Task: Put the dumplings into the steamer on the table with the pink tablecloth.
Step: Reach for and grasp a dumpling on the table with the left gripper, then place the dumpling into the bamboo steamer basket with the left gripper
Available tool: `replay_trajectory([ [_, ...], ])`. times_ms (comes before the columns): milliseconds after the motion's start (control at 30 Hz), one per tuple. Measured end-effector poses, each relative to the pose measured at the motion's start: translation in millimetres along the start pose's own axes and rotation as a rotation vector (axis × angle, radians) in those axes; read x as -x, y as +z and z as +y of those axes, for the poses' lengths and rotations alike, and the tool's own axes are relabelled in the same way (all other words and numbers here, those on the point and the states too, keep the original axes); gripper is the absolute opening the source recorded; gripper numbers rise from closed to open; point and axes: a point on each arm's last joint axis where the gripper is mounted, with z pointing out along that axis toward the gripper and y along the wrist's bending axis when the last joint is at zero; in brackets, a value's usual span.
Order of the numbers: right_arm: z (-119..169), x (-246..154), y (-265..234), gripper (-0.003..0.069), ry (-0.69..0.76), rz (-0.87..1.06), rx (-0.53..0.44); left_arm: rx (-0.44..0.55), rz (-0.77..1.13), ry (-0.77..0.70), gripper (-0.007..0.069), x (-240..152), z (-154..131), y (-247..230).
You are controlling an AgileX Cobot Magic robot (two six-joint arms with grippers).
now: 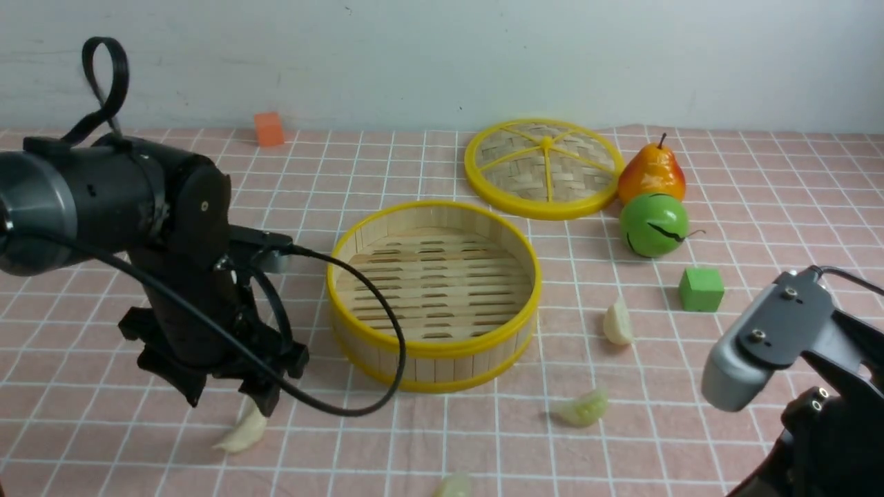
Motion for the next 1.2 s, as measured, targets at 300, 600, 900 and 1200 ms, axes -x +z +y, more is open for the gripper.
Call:
replay_trajectory([
  [300,-1.3,3.4,-0.1,-0.0002,-0.001,-0.038,-0.014,-0.058,0.047,-0.026,0.0490,-3.9,7.1,36.8],
  [600,-2.4,5.9,-0.2,0.0000,-0.002,-0.065,-0.026,-0.083,0.062,-0.009,0.0290,-2.3,5.3,48.3],
  [900,-2.8,6.7,-0.3,0.0005,-0.002,-0.073,-0.030,-0.202,-0.037,0.043,0.0245,26.7,-37.0,-18.2],
  [1200,-1.2,2.8,-0.6,0.0013,-0.003,-0.035,-0.016,-0.309,-0.287,0.163,0.0245,80.3,-125.0,-79.9],
])
